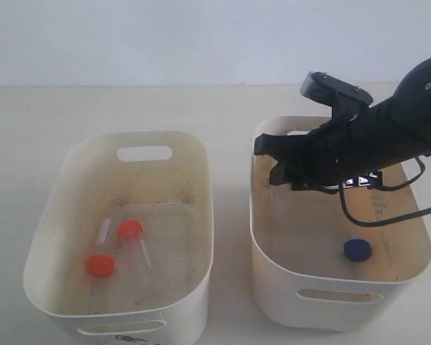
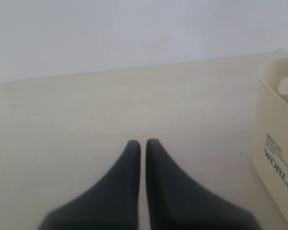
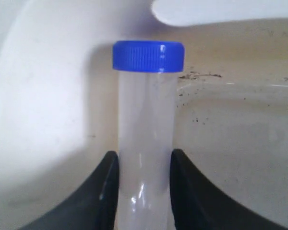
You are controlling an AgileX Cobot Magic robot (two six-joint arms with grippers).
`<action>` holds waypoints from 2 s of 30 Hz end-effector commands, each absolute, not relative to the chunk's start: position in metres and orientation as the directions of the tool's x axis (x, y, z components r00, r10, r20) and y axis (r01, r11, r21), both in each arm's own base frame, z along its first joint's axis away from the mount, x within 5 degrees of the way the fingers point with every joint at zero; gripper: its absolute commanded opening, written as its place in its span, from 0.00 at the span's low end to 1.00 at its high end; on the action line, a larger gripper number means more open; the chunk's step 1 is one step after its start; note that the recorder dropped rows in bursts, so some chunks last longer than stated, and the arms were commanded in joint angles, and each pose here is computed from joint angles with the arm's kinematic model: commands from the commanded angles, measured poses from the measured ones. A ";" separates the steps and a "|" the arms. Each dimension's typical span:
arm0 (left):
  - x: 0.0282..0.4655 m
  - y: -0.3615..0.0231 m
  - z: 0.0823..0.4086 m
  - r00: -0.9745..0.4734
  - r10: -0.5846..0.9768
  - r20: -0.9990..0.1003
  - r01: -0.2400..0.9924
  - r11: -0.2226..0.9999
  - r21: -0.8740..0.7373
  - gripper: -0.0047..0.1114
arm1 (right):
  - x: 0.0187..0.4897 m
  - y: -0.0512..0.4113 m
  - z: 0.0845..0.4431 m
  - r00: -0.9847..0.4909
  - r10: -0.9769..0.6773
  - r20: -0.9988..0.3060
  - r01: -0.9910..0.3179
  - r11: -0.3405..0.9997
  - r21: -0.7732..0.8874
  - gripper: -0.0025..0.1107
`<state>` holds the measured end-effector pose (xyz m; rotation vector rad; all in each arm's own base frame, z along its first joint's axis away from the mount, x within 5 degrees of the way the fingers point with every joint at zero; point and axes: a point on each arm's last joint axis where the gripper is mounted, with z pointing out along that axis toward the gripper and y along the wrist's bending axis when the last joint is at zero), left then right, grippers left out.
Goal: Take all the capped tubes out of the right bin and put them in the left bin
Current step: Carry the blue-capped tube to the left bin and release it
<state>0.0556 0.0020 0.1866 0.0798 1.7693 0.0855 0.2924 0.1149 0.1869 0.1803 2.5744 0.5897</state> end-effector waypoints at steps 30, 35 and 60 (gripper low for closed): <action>0.056 0.002 0.189 -0.179 0.083 -0.980 0.004 0.996 0.084 0.08 | 0.202 0.187 0.291 -0.786 0.120 -0.606 -0.361 0.708 0.608 0.02; 0.056 0.002 0.189 -0.179 0.083 -0.980 0.004 0.996 0.084 0.08 | 0.201 0.212 0.267 -0.814 0.060 -0.578 -0.365 0.721 0.589 0.02; 0.056 0.002 0.189 -0.179 0.083 -0.980 0.004 0.996 0.084 0.08 | 0.215 0.215 0.277 -0.788 -0.097 -0.608 -0.484 0.708 0.514 0.53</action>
